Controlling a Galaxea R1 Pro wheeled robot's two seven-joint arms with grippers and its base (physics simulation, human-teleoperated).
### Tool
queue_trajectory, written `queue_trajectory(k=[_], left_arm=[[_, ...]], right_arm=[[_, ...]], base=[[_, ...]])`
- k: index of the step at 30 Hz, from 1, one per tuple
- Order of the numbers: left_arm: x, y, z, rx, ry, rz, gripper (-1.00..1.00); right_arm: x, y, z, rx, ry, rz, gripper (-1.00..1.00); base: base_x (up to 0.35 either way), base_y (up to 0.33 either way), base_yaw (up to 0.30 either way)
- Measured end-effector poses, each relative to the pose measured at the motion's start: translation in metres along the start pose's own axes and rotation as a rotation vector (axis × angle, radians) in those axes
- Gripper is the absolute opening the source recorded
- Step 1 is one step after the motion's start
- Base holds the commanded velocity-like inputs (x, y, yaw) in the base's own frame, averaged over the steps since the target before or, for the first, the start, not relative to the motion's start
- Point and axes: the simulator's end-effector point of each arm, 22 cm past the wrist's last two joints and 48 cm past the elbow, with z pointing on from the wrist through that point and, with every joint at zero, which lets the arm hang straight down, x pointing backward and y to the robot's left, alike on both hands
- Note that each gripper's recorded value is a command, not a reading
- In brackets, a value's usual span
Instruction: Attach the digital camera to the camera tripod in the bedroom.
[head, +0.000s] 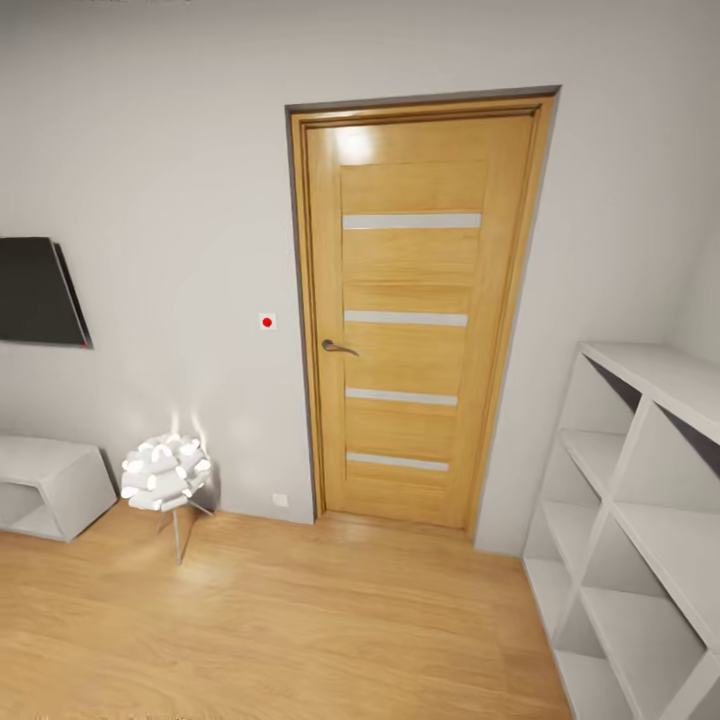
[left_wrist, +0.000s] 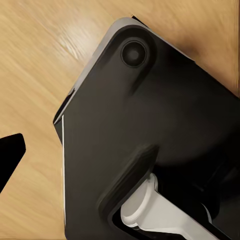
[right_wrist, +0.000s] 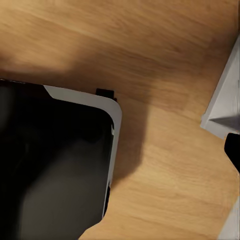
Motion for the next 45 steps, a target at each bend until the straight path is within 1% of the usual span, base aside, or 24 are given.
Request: queue_trajectory(k=[8, 13, 45], left_arm=[[-0.0001, 0.0002, 0.0000, 0.000, -0.001, -0.004, 1.00], [-0.0004, 0.0005, 0.0000, -0.001, -0.001, -0.007, 1.00], [-0.0001, 0.0006, 0.0000, -0.002, 0.000, -0.010, 1.00]], right_arm=[[0.0000, -0.0003, 0.0000, 0.000, 0.000, 0.000, 1.00], [0.0000, -0.0003, 0.0000, 0.000, 0.000, 0.000, 1.00], [-0.0001, -0.0006, 0.0001, 0.002, 0.000, 0.000, 1.00]], base=[[0.097, -0.268, 0.268], [0.051, -0.148, 0.272], [0.002, -0.007, 0.272]])
